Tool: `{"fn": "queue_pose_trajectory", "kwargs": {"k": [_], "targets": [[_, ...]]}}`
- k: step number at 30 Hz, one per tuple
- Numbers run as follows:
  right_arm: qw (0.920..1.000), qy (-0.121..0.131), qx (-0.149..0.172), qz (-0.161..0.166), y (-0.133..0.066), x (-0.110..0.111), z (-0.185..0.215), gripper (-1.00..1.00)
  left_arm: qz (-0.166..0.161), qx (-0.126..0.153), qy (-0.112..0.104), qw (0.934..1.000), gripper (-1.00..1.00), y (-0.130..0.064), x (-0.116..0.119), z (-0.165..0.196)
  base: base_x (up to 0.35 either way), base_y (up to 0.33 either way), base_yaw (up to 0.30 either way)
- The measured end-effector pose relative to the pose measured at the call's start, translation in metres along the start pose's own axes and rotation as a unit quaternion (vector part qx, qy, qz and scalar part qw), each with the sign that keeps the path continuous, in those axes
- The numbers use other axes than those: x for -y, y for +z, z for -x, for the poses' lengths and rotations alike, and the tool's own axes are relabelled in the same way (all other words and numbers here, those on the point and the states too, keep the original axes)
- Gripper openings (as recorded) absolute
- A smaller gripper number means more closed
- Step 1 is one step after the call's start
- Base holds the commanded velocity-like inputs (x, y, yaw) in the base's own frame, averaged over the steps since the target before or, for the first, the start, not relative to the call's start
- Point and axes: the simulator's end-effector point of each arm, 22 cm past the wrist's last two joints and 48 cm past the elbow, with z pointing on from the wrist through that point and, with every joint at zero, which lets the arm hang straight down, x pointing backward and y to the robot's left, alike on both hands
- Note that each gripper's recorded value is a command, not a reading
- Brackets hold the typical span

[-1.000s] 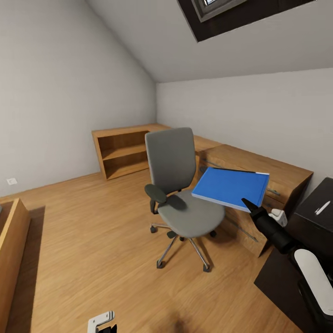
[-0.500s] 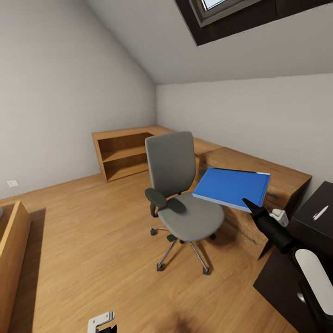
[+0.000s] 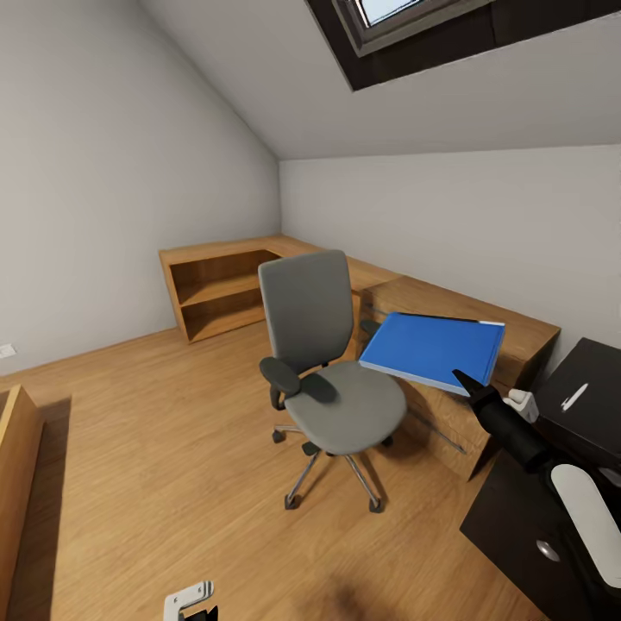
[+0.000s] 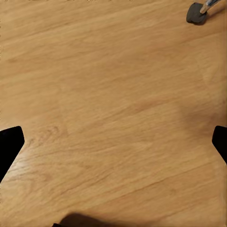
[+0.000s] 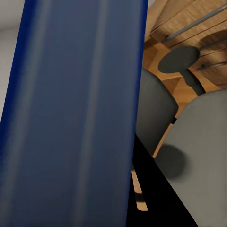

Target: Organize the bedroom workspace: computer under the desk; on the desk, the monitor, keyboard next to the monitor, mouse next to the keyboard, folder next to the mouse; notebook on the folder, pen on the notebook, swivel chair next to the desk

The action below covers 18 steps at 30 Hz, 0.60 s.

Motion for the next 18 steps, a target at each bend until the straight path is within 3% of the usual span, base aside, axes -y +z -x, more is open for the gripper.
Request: {"fn": "queue_pose_trajectory", "kwargs": {"k": [14,18], "targets": [[1.0,0.0,0.0,-0.001,0.002,-0.021,0.015,-1.0,0.0,0.0,0.0,1.0,1.0,-0.021,0.003,0.016,0.0,0.0,-0.003],[1.0,0.001,0.001,-0.001,0.002,-0.027,0.019,-1.0,-0.001,-0.001,-0.001,1.0,1.0,-0.027,0.005,0.02,0.0,0.0,-0.109]]}}
